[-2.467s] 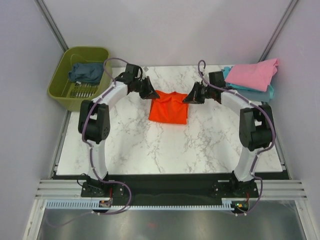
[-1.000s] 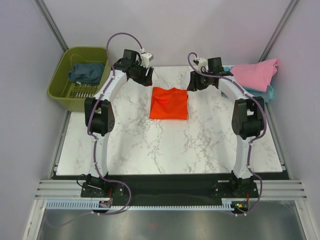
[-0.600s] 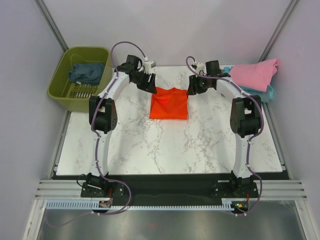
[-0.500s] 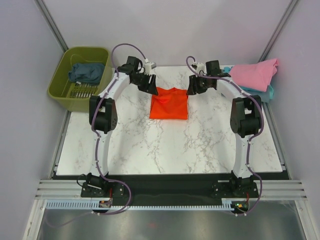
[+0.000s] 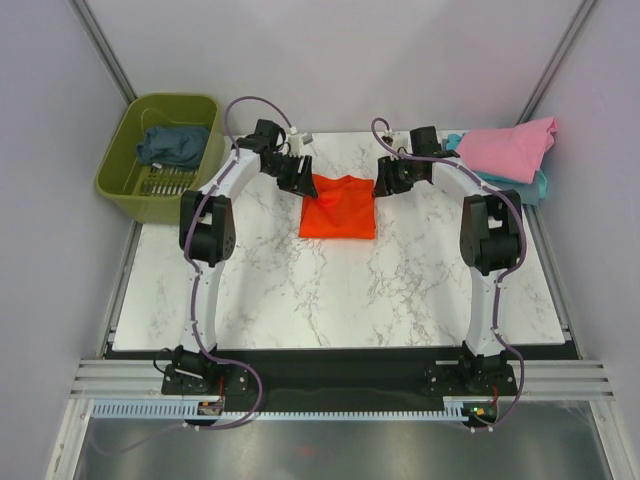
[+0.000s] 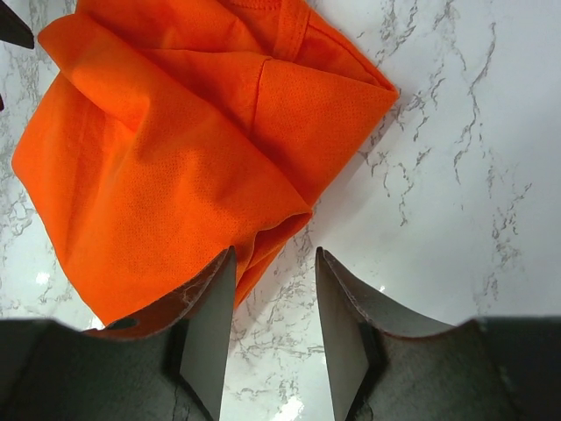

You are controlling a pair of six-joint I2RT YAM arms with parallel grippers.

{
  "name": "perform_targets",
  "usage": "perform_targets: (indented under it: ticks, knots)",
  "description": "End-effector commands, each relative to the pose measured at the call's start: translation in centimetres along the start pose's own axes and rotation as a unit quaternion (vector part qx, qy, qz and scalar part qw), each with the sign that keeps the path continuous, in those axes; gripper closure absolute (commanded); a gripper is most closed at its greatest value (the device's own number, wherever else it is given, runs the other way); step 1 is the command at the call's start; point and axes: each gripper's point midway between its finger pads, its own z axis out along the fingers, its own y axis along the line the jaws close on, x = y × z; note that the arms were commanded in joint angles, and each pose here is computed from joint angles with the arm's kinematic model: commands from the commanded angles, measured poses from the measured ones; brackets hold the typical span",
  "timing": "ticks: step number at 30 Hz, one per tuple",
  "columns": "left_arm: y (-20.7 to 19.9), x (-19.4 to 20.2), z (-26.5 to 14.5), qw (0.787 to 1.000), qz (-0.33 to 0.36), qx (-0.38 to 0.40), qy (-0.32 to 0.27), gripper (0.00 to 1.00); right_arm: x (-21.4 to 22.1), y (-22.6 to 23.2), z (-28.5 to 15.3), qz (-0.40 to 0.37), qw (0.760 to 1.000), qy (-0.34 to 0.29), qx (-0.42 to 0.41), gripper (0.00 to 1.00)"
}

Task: Fold and stack the t-shirts
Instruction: Fold the tshirt

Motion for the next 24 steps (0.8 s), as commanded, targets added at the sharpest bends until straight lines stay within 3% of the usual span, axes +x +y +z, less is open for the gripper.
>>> perform_targets:
  ticks: [1,15,24]
  knots:
    - [0.2,-1.4,0.4,1.000,0.001,-0.005,-0.016,0.40,-0.9,0.5,0.1,-0.007,1.000,-0.012,-0.014,0.51]
    - [2.4,-1.9,1.7,0.999,0.013,-0.034,-0.023,0.52,-1.3,0.9,1.5,-0.002,0.999,-0.018,-0.035,0.51]
    - [2.7,-3.4,2.1,0.997,0.031,-0.049,-0.041,0.48,-2.2,2.2,2.5,-0.016,0.998,-0.024,-0.046,0.54]
